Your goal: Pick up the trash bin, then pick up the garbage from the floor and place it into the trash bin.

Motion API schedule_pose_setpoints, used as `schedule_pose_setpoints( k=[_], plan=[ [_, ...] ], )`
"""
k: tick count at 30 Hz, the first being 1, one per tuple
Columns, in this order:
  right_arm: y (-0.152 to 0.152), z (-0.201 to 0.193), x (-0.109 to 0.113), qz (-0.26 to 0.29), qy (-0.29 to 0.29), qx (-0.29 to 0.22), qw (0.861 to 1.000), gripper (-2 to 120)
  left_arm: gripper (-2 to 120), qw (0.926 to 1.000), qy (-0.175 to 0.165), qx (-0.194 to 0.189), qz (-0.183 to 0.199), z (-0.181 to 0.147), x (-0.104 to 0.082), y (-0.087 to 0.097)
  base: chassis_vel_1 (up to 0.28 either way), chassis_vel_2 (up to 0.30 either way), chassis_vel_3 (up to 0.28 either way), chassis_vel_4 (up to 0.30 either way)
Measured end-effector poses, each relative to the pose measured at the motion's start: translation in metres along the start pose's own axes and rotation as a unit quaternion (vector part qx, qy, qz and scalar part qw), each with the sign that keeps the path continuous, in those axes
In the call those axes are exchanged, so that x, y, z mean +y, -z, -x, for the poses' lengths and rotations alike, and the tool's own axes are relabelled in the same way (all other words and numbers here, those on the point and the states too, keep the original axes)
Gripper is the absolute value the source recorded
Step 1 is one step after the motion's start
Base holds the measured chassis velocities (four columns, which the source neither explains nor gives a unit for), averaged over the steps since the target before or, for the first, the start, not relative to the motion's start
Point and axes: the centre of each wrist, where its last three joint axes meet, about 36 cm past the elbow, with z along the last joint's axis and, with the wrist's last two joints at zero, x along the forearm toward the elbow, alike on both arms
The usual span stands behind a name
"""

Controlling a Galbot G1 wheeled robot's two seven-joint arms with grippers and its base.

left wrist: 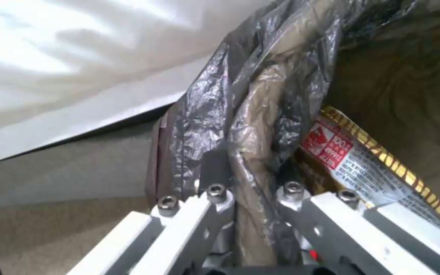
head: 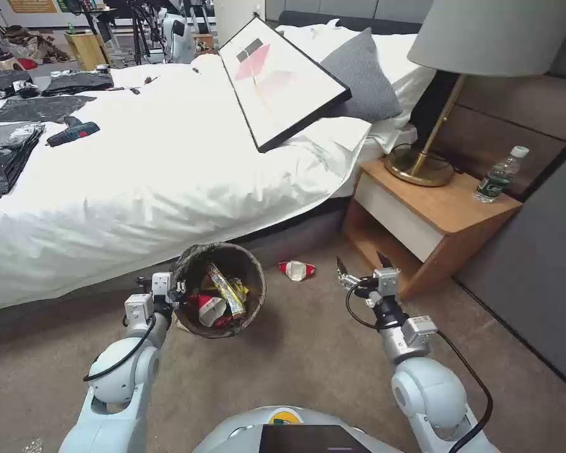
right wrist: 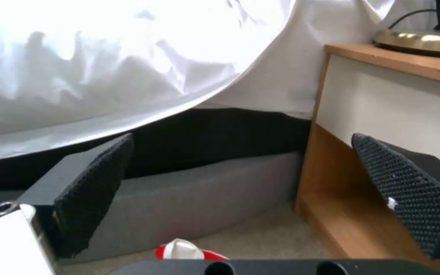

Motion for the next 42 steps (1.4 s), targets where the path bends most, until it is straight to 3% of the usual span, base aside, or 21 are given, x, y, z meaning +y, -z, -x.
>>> schedule_pose_setpoints(
  k=[20, 37, 42],
  plan=[
    [-0.003, 0.003, 0.001, -0.001, 0.001, 0.004, 1.000, 100, 3, 1.0000, 0.000, -0.007, 0.000, -0.004, 0.001, 0.005, -0.020, 0.017, 0.019, -0.016],
    [-0.018, 0.041, -0.020, 0.001, 0.046, 0.066, 0.997, 100, 3, 1.0000, 0.000, -0.006, 0.001, -0.017, -0.001, 0.008, 0.000, 0.000, 0.000, 0.000],
    [-0.035, 0.061, -0.023, 0.004, 0.067, 0.100, 0.993, 100, 3, 1.0000, 0.000, -0.006, 0.001, -0.021, -0.002, 0.008, 0.000, 0.000, 0.000, 0.000]
  ],
)
